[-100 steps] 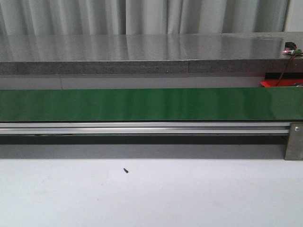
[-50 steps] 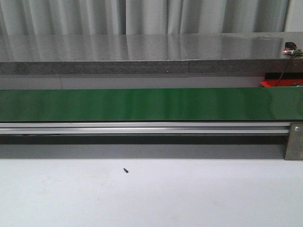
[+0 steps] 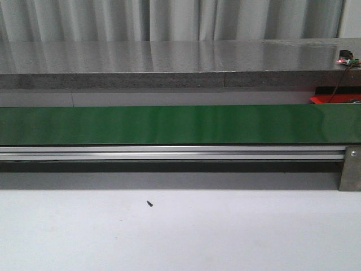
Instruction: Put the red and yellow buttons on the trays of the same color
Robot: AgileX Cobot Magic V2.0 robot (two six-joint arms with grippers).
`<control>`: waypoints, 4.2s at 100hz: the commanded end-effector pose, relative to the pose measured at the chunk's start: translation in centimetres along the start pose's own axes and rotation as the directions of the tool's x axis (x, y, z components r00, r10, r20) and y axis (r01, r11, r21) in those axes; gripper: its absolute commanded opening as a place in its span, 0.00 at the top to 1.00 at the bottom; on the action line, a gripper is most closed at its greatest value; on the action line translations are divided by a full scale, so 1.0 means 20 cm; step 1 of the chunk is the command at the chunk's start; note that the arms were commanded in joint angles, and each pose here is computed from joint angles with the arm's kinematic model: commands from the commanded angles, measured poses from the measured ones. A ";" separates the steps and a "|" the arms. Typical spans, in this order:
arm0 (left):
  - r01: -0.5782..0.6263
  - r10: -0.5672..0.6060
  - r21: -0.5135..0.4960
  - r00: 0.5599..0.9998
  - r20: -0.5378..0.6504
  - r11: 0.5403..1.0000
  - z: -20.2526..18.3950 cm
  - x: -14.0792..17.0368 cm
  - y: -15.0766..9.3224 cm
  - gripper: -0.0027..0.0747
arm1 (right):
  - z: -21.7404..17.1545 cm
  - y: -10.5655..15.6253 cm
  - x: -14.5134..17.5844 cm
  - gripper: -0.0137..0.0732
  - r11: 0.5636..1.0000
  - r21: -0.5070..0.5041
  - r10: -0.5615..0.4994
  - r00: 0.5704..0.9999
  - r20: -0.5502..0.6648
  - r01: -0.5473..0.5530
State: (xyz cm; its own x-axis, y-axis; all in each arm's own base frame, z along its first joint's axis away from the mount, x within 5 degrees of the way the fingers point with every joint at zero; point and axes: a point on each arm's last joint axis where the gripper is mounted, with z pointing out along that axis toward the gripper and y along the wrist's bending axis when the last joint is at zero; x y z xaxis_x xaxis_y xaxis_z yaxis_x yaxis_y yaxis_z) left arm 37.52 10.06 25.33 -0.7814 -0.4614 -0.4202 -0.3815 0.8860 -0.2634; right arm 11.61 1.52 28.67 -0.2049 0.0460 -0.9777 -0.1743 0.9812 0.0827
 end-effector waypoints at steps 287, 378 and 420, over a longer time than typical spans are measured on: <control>0.491 -0.522 0.180 0.782 0.341 0.853 0.26 -0.25 0.33 0.24 | -0.01 -0.01 -0.05 0.91 1.000 0.020 0.009 0.999 0.045 -0.010; 0.493 -0.526 0.184 0.791 0.311 0.850 0.32 -0.23 0.30 0.24 | -0.01 0.00 -0.05 0.91 1.000 0.017 0.009 0.999 0.044 -0.010; 0.493 -0.526 0.183 0.794 0.305 0.850 0.32 -0.23 0.29 0.45 | -0.01 0.00 -0.05 0.91 1.000 0.017 0.009 0.999 0.044 -0.010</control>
State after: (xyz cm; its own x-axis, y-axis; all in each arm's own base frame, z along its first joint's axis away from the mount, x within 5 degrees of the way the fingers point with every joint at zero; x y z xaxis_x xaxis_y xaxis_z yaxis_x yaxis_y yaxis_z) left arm 41.58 16.91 16.65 -0.3391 -0.8532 -0.3962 -0.6640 0.5154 -0.5416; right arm 11.62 1.50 28.68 -0.2039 0.0466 -0.9779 -0.1726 0.9815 0.0828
